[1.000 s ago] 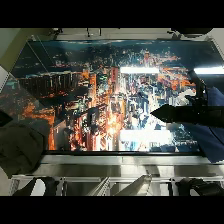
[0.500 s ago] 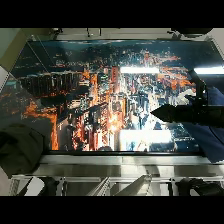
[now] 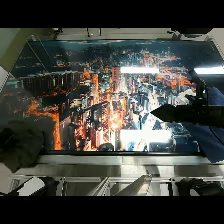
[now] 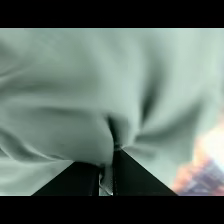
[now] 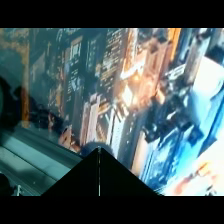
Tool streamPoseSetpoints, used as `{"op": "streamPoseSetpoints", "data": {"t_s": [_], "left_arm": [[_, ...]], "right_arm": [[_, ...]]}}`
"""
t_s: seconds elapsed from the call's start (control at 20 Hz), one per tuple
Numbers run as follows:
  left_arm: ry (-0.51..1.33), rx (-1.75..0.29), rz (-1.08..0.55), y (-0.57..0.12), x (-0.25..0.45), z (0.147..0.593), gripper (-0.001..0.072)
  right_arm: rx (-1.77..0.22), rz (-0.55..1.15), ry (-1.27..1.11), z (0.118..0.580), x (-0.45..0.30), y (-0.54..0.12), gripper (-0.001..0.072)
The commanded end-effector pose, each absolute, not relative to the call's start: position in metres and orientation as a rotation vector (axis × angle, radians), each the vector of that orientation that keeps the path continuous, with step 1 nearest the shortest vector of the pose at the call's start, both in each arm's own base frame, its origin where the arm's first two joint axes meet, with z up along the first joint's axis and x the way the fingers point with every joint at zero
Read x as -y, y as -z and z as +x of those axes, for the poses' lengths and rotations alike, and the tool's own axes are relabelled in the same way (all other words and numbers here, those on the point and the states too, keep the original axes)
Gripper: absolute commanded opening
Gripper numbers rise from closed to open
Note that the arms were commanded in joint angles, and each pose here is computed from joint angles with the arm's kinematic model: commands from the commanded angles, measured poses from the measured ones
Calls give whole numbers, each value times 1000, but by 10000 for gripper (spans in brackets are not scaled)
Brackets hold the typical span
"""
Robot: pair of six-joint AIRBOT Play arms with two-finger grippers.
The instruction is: Fold the shirts.
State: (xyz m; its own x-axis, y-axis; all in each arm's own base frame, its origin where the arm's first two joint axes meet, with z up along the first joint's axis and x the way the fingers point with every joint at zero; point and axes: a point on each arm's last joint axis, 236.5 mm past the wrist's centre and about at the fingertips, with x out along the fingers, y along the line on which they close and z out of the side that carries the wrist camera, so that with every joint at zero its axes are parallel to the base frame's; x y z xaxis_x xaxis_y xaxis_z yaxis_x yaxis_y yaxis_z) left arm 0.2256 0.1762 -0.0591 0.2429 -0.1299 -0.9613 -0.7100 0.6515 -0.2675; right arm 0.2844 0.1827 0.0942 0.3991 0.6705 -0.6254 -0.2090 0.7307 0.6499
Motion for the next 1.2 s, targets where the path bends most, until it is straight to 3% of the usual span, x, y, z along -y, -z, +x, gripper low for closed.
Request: {"op": "streamPoseSetpoints", "data": {"t_s": [0.0, 0.15, 0.3, 0.45, 0.65, 0.7, 0.75, 0.8, 0.85, 0.9, 1.15], "left_arm": [[-179, -1123, -761, -33, -126, 299, 10], [149, -877, -661, -150, -30, 352, 10], [398, -697, -514, -232, 65, 365, 10], [593, -677, -441, -246, 147, 360, 11], [767, -810, -385, -197, 241, 360, 17], [780, -841, -367, -181, 256, 362, 153], [792, -881, -366, -165, 268, 363, 436], [796, -917, -363, -154, 273, 364, 720], [802, -963, -359, -146, 271, 365, 716], [802, -1003, -357, -143, 263, 366, 716], [685, -1187, -445, -104, 187, 366, 715]], "right_arm": [[-1019, 522, -589, 284, -183, -94, 13], [-1019, 522, -589, 284, -183, -94, 13], [-1019, 522, -589, 284, -183, -94, 13], [-1020, 522, -590, 284, -183, -94, 13], [-1019, 522, -589, 284, -183, -94, 14], [-1019, 522, -589, 284, -183, -94, 16], [-1019, 522, -589, 284, -183, -94, 49], [-1019, 522, -589, 284, -183, -94, 240], [-1019, 522, -589, 284, -183, -94, 503], [-1019, 522, -589, 284, -183, -94, 615], [-992, 469, -582, 299, -179, -83, 619]]}}
